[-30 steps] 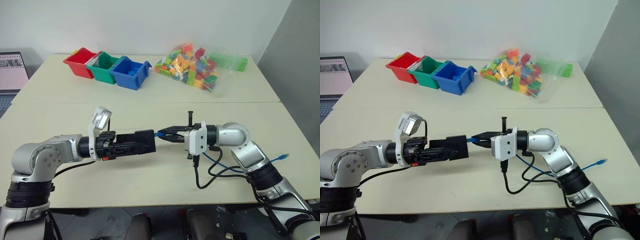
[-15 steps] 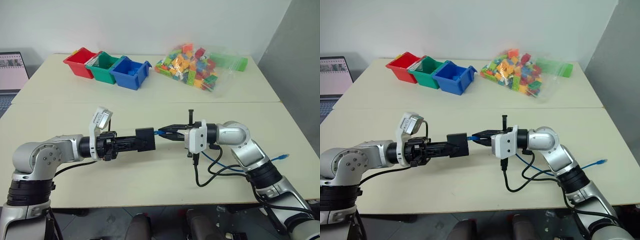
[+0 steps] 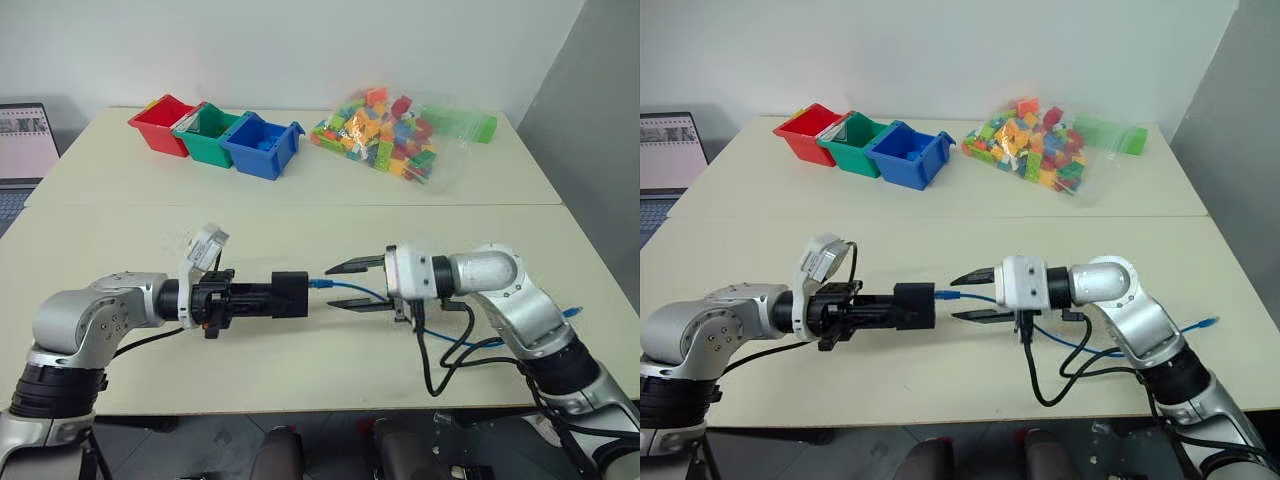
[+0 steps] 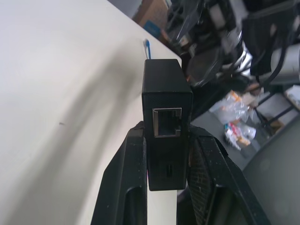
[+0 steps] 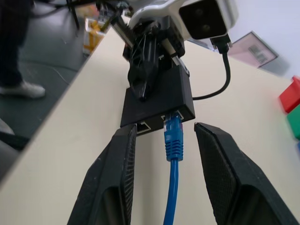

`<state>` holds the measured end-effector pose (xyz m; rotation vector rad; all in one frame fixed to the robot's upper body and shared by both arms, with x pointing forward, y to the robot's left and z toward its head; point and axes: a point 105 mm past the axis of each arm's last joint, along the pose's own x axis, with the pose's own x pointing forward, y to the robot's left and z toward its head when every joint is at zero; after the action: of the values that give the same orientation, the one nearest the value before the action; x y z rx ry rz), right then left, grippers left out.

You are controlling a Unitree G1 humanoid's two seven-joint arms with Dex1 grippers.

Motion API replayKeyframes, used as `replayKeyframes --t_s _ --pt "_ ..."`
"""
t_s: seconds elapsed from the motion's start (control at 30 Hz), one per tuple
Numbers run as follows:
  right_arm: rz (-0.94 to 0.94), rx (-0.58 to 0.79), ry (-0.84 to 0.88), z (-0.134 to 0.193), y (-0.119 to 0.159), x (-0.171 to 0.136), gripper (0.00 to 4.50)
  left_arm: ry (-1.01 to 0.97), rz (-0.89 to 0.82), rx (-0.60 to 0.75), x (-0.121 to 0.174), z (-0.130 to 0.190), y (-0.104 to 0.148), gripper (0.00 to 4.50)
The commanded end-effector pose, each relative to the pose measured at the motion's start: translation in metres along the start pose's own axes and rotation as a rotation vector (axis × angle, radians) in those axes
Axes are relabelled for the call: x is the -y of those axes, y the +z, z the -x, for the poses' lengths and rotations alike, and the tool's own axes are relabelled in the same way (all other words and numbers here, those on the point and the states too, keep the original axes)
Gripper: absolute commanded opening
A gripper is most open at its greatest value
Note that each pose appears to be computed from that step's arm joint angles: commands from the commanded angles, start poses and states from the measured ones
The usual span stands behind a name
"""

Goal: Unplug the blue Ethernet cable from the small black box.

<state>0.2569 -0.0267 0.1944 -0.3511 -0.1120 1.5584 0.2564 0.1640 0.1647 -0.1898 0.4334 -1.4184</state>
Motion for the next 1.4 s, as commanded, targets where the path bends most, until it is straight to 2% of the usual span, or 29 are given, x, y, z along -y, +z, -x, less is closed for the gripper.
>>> replayKeyframes --t_s 0.03,0.17,0.3,0.67,1.4 --pt "-0.295 0.076 -0.006 0.004 0.009 -0.003 2.06 -0.074 -0.052 0.01 0.01 -0.001 0.005 0.77" --pt "-0.454 0.113 -0.017 0.001 0.006 -0.006 2.06 -0.084 -0.053 0.031 0.011 -0.001 0.005 0.77" --pt "-0.508 0.134 -0.04 -0.007 0.002 -0.007 2.06 -0.087 -0.048 0.045 0.012 -0.002 0.007 0.77" --pt "-0.552 0.167 -0.077 -0.024 -0.005 -0.004 2.06 -0.076 -0.057 0.053 0.011 -0.003 0.007 0.77" --pt "-0.591 0.146 -0.038 -0.016 -0.009 -0.001 2.06 -0.059 -0.067 0.046 0.011 -0.002 0.006 0.77"
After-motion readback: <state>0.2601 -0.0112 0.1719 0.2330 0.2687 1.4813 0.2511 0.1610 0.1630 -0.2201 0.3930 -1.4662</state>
